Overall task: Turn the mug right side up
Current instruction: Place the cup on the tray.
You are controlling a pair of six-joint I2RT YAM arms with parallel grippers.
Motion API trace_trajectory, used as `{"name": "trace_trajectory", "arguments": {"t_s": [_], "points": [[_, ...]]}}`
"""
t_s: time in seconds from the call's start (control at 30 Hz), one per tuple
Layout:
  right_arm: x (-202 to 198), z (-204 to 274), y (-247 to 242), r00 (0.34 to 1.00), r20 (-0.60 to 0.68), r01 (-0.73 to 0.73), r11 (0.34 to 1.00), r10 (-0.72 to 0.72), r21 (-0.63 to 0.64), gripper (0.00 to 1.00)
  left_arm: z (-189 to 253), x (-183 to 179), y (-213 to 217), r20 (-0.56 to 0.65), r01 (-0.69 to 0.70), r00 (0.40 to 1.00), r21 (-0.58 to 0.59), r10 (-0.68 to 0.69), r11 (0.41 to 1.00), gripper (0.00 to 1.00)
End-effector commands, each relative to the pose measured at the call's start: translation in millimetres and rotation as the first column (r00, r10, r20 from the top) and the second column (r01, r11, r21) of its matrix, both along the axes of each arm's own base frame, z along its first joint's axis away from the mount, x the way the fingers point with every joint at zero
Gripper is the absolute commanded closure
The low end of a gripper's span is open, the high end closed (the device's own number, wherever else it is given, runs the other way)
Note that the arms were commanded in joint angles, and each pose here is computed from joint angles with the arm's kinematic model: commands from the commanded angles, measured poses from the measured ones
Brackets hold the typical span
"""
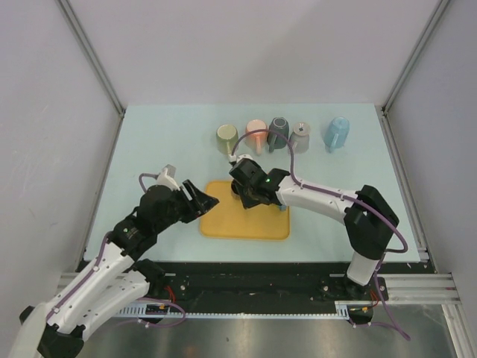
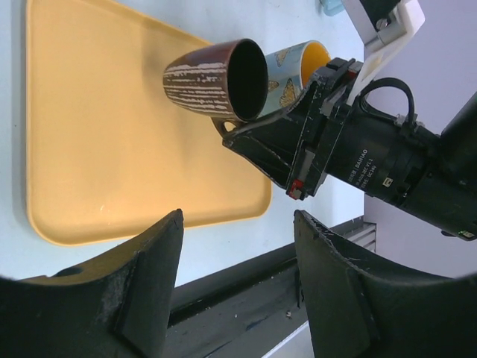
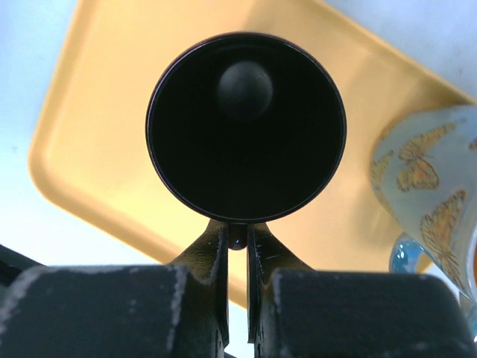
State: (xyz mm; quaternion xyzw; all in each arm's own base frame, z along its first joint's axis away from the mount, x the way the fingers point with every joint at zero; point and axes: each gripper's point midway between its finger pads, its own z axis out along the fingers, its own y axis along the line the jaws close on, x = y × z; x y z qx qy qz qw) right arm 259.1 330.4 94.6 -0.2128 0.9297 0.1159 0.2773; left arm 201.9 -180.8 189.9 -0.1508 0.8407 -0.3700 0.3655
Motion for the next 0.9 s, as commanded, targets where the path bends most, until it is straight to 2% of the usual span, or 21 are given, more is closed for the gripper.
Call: {"name": "trace_trajectory", "arguments": {"t_s": [0.0, 0.13, 0.17, 0.2, 0.23, 0.47, 0.77, 0.87], "points": [[15, 40, 42, 0.993, 0.108, -0.056, 0.995, 0.047, 0.087, 1.0, 23, 3, 5, 0.068, -0.014, 0.998, -0.017, 0.015, 1.0, 0.35], [18, 40, 53, 0.992, 0.112, -0.07, 0.996, 0.063, 0.059, 1.0, 34, 2, 6, 0.096, -0.016, 0.995, -0.036, 0.02, 0.999, 0.35], [21, 41, 51, 0.992, 0.116, -0.065, 0.997, 0.059, 0.052, 1.0, 41, 53, 100, 0.257, -0.548, 0.821, 0.102, 0.51, 0.83, 0.02], [27, 41, 49, 0.992, 0.117, -0.058, 0.997, 0.053, 0.045, 1.0, 32, 49, 137, 0.418, -0.317, 0.905, 0.781, -0.074, 0.538, 0.02], [28, 36, 44, 0.993, 0.104, -0.051, 0.999, 0.049, 0.019, 1.0, 37, 53, 105, 0.308, -0.51, 0.846, 0.232, 0.434, 0.828, 0.02], [47, 30, 9, 0.996, 0.088, 0.035, 0.998, -0.031, -0.043, 1.0, 15, 55, 98, 0.23, -0.493, 0.866, 0.238, 0.445, 0.837, 0.02], [49, 20, 0, 0.997, 0.028, 0.073, 0.996, -0.072, -0.048, 1.0, 14, 58, 95, 0.223, -0.488, 0.869, 0.247, 0.441, 0.837, 0.02], [48, 16, -6, 0.998, 0.003, 0.068, 0.994, -0.068, -0.087, 1.0, 9, 57, 94, 0.208, -0.485, 0.872, 0.246, 0.443, 0.839, 0.02]]}}
